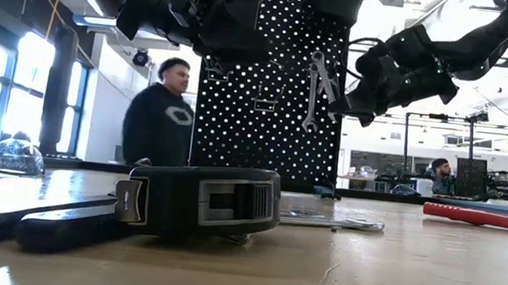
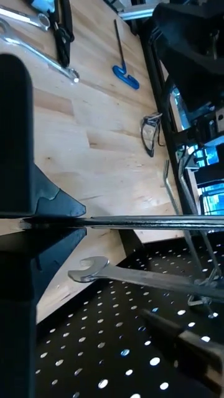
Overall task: Hang tools onto peg board
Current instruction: Hang the top silver wrench on the pegboard
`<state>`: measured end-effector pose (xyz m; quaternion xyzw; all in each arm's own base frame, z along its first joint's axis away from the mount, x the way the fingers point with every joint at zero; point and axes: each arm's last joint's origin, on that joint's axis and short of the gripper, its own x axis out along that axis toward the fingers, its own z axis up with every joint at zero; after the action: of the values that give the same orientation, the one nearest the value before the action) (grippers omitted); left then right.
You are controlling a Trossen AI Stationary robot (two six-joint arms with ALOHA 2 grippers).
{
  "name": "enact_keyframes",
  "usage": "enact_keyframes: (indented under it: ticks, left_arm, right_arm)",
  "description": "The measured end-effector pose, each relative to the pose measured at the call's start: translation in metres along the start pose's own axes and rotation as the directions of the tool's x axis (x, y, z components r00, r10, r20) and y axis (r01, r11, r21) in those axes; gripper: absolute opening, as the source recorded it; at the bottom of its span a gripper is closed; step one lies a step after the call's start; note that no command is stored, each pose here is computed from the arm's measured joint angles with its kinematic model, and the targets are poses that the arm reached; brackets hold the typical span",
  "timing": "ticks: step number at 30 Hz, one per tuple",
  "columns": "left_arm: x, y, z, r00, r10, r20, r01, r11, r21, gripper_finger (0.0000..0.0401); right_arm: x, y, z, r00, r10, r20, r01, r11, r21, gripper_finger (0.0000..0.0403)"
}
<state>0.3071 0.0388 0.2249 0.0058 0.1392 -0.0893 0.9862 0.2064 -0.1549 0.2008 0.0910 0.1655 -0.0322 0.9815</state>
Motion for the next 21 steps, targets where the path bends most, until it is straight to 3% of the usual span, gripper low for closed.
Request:
enact_keyframes:
  ticks: [21]
  left_arm:
    - [0.000,0.001,0.000,1.000,0.018,0.001,-0.018,1.000,0.008,0.0180]
  right_arm:
    - [-0.006,-0.014,-0.001,0.998,-0.058,0.016,0.058,0.998,0.006,0.0006]
